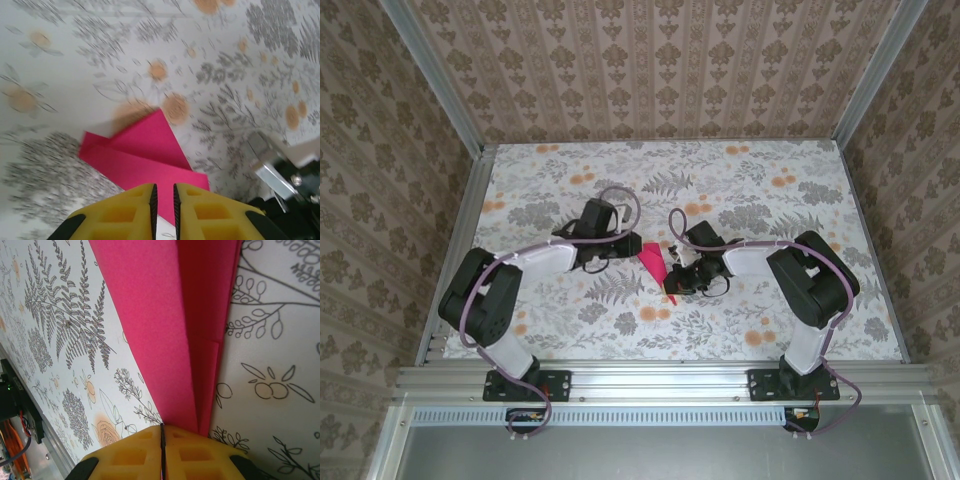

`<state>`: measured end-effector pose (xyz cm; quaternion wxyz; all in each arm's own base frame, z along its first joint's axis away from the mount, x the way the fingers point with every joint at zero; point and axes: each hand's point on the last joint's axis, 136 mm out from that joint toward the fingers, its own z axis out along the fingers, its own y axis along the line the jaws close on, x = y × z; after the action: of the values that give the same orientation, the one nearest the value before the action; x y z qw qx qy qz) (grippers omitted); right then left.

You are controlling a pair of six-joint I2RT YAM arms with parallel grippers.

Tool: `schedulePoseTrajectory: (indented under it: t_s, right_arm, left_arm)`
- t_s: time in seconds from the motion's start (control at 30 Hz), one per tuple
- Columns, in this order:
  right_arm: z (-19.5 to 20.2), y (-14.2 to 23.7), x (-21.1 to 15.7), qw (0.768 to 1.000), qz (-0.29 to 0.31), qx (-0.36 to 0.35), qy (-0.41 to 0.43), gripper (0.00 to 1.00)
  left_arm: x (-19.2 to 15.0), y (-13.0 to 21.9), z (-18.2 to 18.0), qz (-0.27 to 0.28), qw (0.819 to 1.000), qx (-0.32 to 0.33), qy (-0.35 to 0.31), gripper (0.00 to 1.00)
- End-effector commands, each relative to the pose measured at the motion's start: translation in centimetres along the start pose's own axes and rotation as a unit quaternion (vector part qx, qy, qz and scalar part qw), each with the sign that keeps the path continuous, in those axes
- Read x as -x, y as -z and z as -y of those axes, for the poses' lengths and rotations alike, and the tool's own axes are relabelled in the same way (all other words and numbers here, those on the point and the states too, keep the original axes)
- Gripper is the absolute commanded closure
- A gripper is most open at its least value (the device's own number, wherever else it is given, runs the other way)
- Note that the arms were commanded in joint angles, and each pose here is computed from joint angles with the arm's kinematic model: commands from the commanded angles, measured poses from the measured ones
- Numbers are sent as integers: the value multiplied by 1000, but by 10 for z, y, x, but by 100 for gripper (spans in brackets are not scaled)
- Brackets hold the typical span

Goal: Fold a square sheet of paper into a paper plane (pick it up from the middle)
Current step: Fold the wing for the fifth time at the center of the table.

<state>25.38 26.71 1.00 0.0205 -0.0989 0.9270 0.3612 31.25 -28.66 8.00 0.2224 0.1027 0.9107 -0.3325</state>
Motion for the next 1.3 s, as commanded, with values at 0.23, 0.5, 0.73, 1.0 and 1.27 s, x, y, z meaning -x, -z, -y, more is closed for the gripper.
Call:
schedulePoseTrajectory:
  t_s: [0.23,0.5,0.73,1.0,1.27]
  right_arm:
    - [42,-9,-44,994,-61,-62,-73,91]
    - [42,-9,-42,994,-58,-59,-78,91]
    - [19,-1,-29,997,-30,-16,-63,92]
    - [-19,15,6,998,25,40,-38,92]
    - [-3,7,14,998,28,3,-50,93]
  left_arm:
    - [-44,-37,28,-38,998,-52,18,84]
    - [-57,-54,20,-56,997,-44,34,86]
    - [-61,-57,7,-64,997,-11,37,87]
    - [-61,-58,5,-68,997,-5,40,88]
    - [-61,-56,6,-68,997,-5,40,88]
